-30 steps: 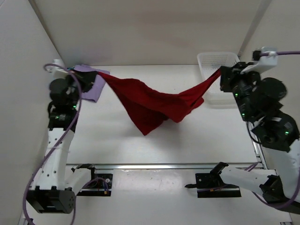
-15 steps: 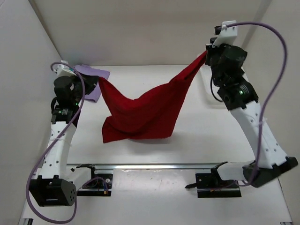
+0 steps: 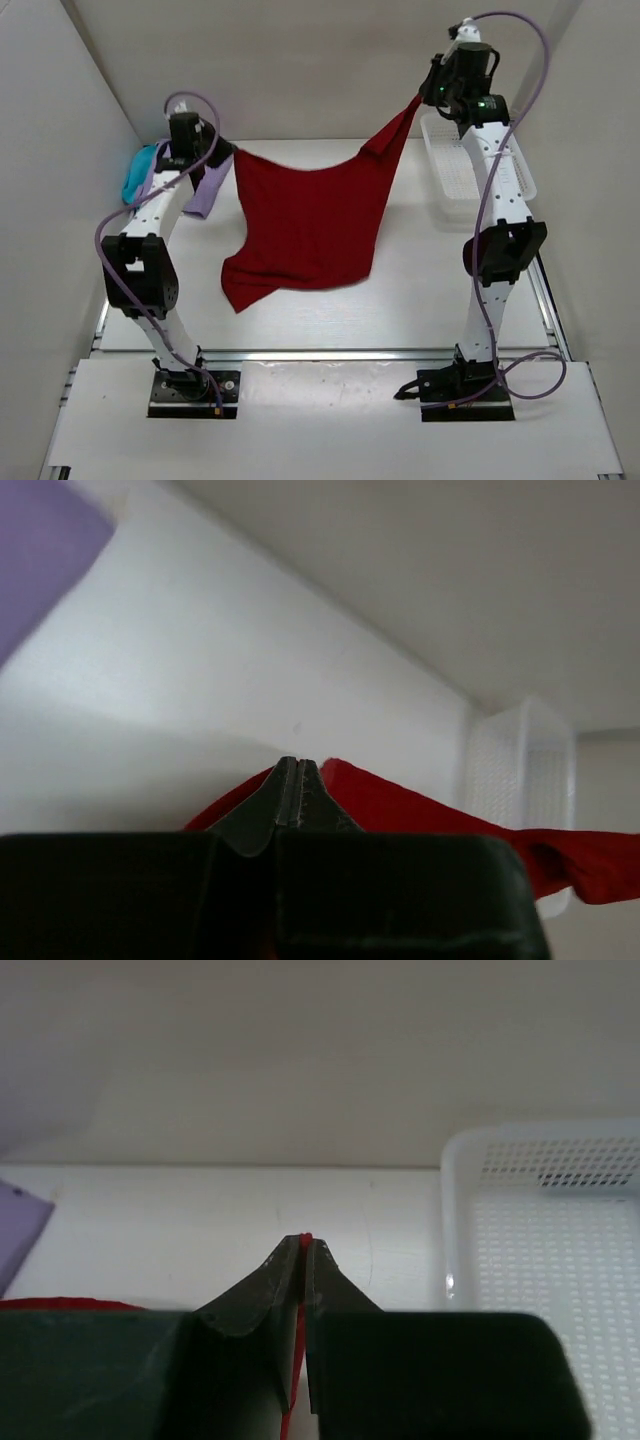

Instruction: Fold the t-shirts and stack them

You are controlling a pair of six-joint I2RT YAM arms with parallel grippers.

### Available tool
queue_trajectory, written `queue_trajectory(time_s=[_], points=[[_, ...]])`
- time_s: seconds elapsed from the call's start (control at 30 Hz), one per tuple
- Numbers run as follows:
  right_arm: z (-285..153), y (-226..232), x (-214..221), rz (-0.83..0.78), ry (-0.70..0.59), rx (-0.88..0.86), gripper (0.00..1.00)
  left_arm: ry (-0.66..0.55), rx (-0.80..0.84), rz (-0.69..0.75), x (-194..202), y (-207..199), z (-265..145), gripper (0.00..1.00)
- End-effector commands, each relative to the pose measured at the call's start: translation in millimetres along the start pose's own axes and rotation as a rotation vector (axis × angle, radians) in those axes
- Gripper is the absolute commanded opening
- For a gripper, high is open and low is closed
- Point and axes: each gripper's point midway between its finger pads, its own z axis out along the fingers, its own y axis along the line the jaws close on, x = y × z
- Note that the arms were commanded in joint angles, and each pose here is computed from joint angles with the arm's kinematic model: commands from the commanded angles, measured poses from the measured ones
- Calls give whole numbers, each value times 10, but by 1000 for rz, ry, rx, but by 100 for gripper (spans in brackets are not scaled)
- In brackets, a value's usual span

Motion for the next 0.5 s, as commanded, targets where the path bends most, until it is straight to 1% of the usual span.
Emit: queue_trajectory(time_s=[0.0, 0.03, 0.07, 0.1, 0.13, 0.17, 0.23, 0.27, 0.3, 0.37, 0.4, 0.47], points=[[-971, 191, -1531, 45, -472, -75, 0, -273, 257, 8, -1189, -1074, -656, 0], [-1241, 283, -1862, 23, -596, -89, 0, -342, 290, 15, -1433, -1272, -834, 0], [-1348, 294, -2012, 3, -655, -77, 0, -372, 296, 13, -1567, -1294, -878, 0], [-1657, 384, -2283, -18, -754, -94, 0, -423, 330, 5, -1762, -1415, -1017, 0], [-1845, 418, -2409, -17, -799, -113, 0, -462, 381, 7, -1907, -1594, -1203, 0], [-2031, 439, -2505, 6, -832, -161, 0, -517, 389, -5, -2154, -1550, -1339, 0], [-2204, 266, -2608, -7, -878, -130, 1, -571, 411, -13, -2362, -1582, -1474, 0], [-2186, 236, -2596, -10, -875, -127, 0, -614, 426, -3, -2497, -1619, -1600, 0], [-2207, 157, -2577, -12, -863, -112, 0, -622, 422, -2, -2531, -1610, -1614, 0], [-2006, 28, -2357, 14, -774, -61, 0, -656, 398, 7, -2616, -1565, -1662, 0], [-2026, -145, -2308, 13, -755, -11, 0, -667, 388, 15, -2625, -1554, -1699, 0], [-1819, -304, -1932, 34, -638, 30, 0, -623, 379, 6, -2492, -1439, -1550, 0]])
